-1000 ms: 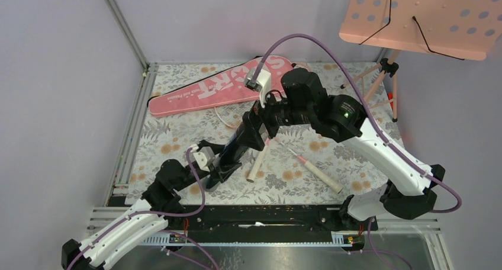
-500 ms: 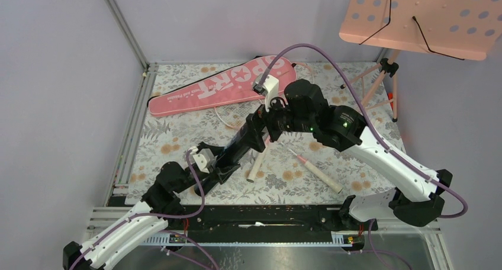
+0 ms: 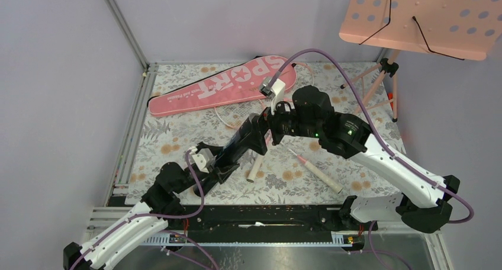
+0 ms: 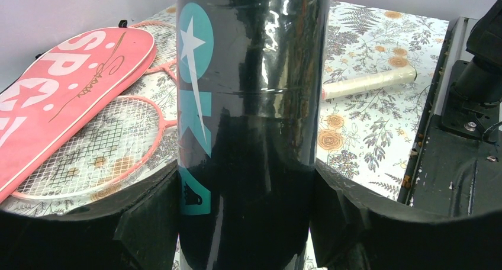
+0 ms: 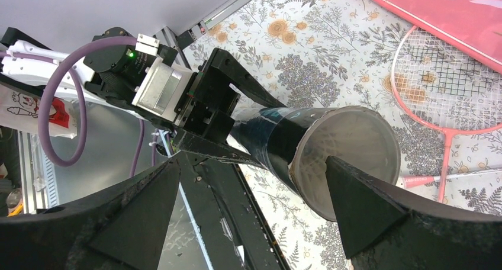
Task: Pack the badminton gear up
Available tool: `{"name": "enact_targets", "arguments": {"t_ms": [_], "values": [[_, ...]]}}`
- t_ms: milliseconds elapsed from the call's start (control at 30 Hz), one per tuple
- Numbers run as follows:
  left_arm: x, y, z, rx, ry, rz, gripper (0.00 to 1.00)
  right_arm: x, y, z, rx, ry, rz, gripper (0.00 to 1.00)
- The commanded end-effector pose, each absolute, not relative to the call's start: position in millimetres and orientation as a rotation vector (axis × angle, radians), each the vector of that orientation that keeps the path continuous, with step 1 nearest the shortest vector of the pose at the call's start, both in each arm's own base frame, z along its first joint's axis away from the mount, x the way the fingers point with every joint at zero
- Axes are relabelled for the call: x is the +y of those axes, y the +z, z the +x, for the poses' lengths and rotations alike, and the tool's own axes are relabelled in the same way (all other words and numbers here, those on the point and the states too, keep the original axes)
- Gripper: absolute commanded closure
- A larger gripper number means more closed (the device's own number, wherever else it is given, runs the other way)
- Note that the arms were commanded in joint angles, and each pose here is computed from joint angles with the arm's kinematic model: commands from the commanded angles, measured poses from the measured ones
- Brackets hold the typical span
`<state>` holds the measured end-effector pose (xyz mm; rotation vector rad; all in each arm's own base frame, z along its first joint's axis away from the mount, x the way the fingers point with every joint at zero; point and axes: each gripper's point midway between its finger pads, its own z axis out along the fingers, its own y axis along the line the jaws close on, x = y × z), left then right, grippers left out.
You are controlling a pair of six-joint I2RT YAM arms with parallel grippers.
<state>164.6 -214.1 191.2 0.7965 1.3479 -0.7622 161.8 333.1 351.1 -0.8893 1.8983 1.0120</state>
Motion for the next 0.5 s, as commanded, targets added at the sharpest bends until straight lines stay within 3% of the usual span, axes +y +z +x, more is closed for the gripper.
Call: {"name": "enact_targets", "arguments": {"t_ms": [0,233,467], "values": [[-209.9,268.9,157.9,1.076,-0.791,0.696,0.81,334.6,307.7,138.6,2.077,1.055,-0.946,0.0],[-212.1,269.6,151.2,1.054,-0.811,0.725,0.81,312.8,298.8,167.3,2.1,0.899,-0.807,0.0],[-214.6,267.7,151.5,1.057,-0.811,0.741,0.81,317.5,289.8,174.9,2.147,0.942,-0.809,0.0]]}}
